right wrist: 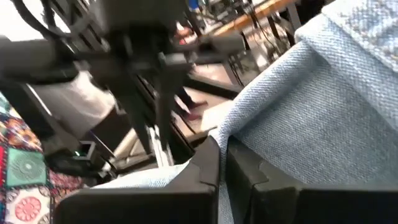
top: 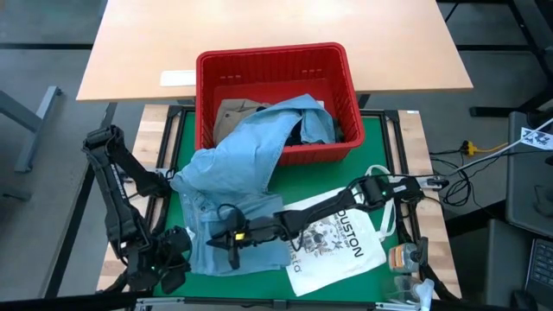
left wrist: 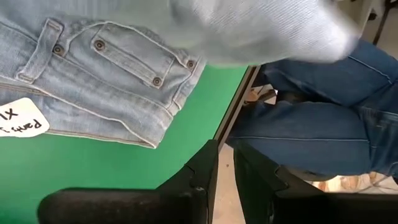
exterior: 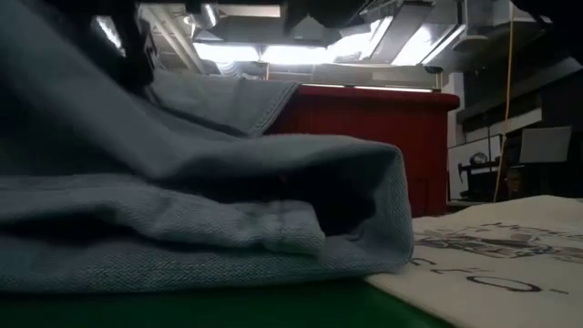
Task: Fold Laundry from Bin
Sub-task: Fold the blue jeans
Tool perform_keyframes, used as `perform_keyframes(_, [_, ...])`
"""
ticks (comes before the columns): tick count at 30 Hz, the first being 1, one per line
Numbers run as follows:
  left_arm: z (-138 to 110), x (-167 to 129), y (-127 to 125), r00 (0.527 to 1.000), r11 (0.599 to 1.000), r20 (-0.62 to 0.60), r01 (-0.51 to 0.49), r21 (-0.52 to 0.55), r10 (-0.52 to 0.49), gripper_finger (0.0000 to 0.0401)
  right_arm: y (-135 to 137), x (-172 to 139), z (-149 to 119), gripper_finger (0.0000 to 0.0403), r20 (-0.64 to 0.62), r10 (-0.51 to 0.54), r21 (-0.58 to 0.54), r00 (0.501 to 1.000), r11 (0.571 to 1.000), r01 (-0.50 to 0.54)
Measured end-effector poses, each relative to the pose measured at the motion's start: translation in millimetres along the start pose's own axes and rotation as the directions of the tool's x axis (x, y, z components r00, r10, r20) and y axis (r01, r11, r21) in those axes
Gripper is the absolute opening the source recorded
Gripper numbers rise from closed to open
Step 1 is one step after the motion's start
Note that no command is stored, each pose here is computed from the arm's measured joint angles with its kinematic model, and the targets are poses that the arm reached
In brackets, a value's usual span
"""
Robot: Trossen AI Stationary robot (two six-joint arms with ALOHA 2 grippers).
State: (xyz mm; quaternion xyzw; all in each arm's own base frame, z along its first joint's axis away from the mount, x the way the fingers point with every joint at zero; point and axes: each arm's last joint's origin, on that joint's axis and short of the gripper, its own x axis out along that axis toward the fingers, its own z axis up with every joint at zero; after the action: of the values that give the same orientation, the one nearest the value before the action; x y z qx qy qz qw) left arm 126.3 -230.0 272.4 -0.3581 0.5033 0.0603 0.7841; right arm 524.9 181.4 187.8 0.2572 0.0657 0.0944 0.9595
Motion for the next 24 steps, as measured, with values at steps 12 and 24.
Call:
perform_keyframes(12, [-0.4,-0.2,-0.6,1.000,1.000,0.003,0.007,0.000,-0.007,0.0050,-6.5,1.2,-7.3,0.0012,-0.020,-0.066,-0.007,0.998,0.998,0.066])
perform_keyframes(24, [-0.5,0.0,-0.7,1.000,0.996,-0.001,0.007,-0.086,-0.007,0.0058,-5.8,1.2,-7.2,0.0119,-0.027,-0.048,-0.005,0.998,0.999,0.048])
